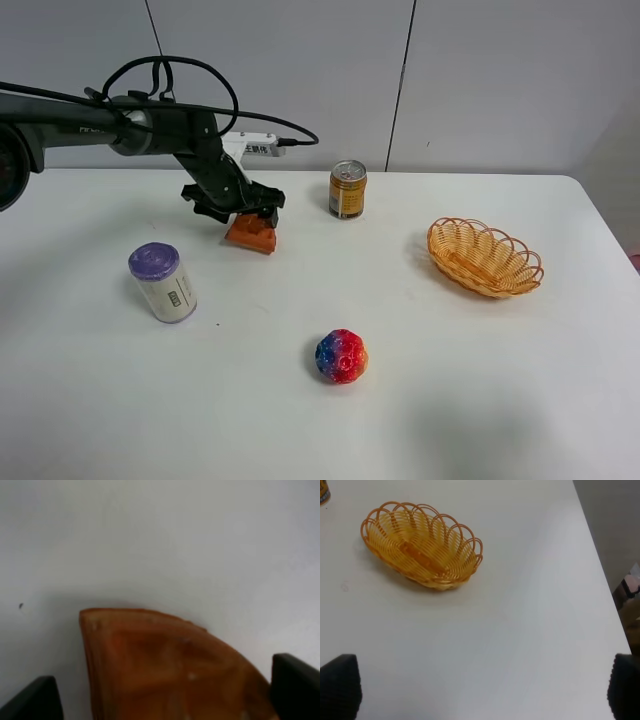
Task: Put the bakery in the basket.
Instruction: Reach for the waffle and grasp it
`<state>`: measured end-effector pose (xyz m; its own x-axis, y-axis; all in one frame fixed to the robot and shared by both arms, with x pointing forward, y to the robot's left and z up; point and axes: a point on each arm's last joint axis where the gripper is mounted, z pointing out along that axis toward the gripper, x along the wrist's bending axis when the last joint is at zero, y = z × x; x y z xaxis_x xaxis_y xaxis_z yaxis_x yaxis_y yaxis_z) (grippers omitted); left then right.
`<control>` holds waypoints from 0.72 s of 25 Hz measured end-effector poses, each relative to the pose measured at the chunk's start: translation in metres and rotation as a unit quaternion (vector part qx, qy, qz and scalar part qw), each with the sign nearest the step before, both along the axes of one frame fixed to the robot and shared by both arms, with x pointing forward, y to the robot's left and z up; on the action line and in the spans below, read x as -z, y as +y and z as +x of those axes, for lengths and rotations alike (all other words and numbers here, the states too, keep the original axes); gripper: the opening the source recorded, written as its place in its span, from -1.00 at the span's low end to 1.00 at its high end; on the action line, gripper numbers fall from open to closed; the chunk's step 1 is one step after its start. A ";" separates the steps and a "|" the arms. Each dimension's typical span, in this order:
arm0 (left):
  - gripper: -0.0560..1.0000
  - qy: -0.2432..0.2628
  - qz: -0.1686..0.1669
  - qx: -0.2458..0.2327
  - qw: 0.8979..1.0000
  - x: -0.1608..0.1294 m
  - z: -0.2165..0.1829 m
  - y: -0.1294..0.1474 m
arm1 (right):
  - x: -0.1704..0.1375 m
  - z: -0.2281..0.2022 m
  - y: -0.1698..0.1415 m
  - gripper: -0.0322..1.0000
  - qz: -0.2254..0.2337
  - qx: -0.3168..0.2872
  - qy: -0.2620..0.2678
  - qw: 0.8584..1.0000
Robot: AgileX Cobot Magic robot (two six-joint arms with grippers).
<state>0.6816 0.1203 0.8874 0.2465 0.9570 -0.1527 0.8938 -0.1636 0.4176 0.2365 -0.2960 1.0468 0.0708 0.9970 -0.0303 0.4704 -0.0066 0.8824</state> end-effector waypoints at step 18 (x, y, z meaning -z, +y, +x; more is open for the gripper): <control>-0.03 0.036 -0.023 -0.015 0.999 0.016 -0.009 -0.018 | 0.000 0.000 0.000 0.98 0.000 0.000 0.000 1.000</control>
<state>0.6726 0.1022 0.8709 0.2045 0.9553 -0.2134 0.9263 -0.1184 0.3577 0.2365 -0.2960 1.0468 0.0708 0.9970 -0.0303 0.4704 -0.0066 0.8824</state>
